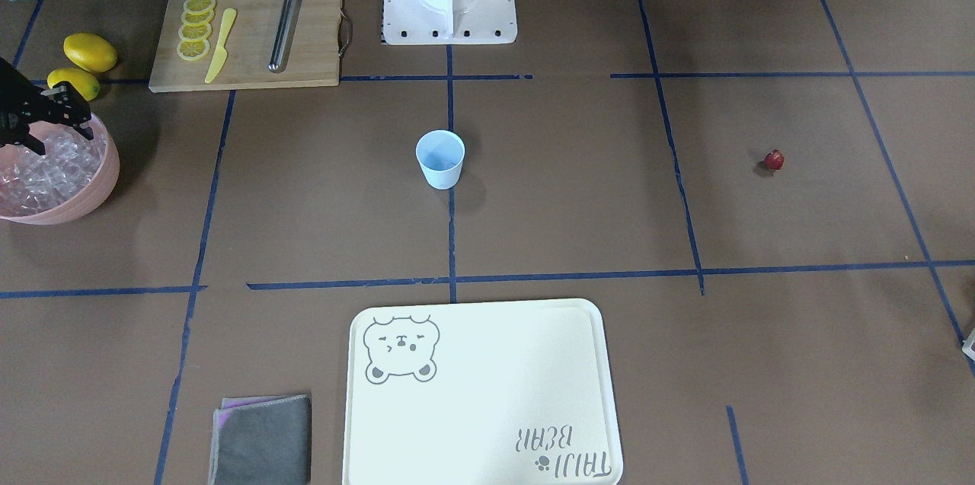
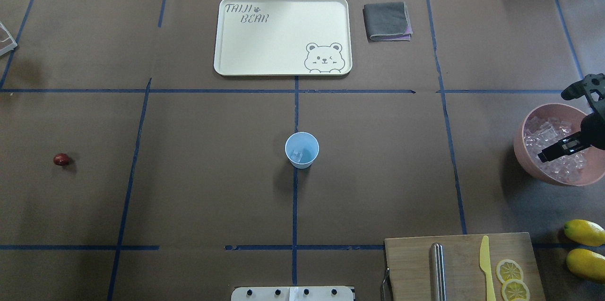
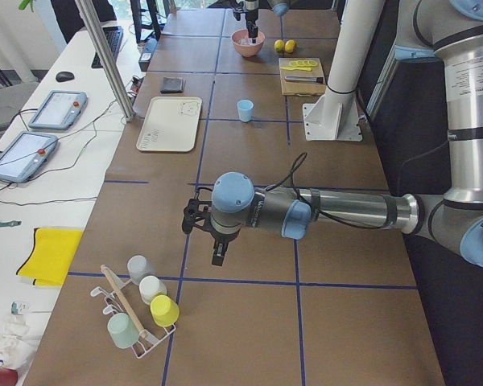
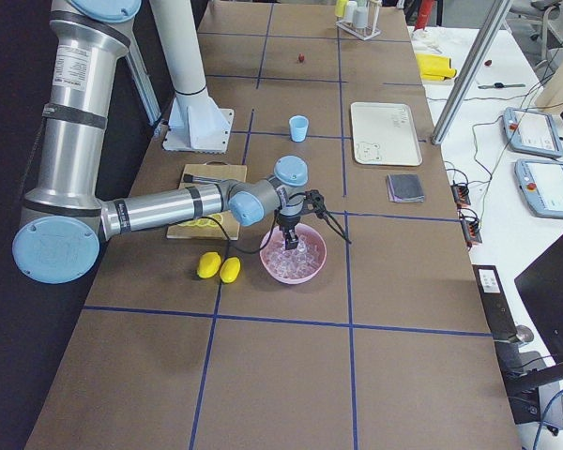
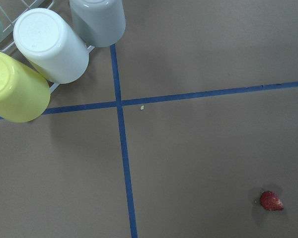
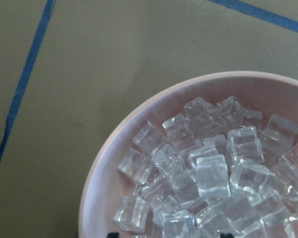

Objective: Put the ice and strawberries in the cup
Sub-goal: 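Lower the right gripper into the bowl and grasp more ice cubes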

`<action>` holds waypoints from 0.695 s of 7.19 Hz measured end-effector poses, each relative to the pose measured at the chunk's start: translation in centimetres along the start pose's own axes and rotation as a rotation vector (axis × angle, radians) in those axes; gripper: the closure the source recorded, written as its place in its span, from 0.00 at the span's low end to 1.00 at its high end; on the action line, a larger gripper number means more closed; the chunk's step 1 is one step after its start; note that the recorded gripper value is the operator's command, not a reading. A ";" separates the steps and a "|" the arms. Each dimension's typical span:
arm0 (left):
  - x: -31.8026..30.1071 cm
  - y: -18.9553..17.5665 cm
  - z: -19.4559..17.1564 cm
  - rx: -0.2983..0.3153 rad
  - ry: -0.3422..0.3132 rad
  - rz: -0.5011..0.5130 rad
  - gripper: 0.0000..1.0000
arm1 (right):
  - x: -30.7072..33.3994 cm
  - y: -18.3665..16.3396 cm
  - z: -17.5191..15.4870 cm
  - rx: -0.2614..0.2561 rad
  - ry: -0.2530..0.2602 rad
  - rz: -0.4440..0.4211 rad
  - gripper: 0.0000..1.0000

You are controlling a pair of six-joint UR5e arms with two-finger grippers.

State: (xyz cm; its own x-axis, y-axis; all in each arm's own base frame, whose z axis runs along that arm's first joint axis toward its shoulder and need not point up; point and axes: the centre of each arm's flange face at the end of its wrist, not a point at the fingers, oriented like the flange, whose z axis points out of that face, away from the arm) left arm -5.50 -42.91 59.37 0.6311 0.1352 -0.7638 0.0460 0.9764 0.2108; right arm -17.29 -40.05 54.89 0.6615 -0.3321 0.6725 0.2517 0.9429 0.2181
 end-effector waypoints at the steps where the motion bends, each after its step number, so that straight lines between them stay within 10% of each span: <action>1: 0.0 0.0 0.0 0.000 0.000 0.000 0.00 | 0.2 0.1 0.1 -0.003 0.003 0.002 0.40; 5: -0.1 0.1 0.1 -0.003 0.000 -0.003 0.00 | 0.3 0.0 0.4 -0.005 0.007 0.004 0.44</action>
State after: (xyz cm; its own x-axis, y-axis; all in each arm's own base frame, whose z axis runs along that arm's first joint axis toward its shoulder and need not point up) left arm -5.47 -42.85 59.52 0.6310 0.1324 -0.7644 0.0452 0.9774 0.2066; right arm -17.33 -40.13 55.39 0.6676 -0.3283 0.6683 0.2526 0.9442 0.2115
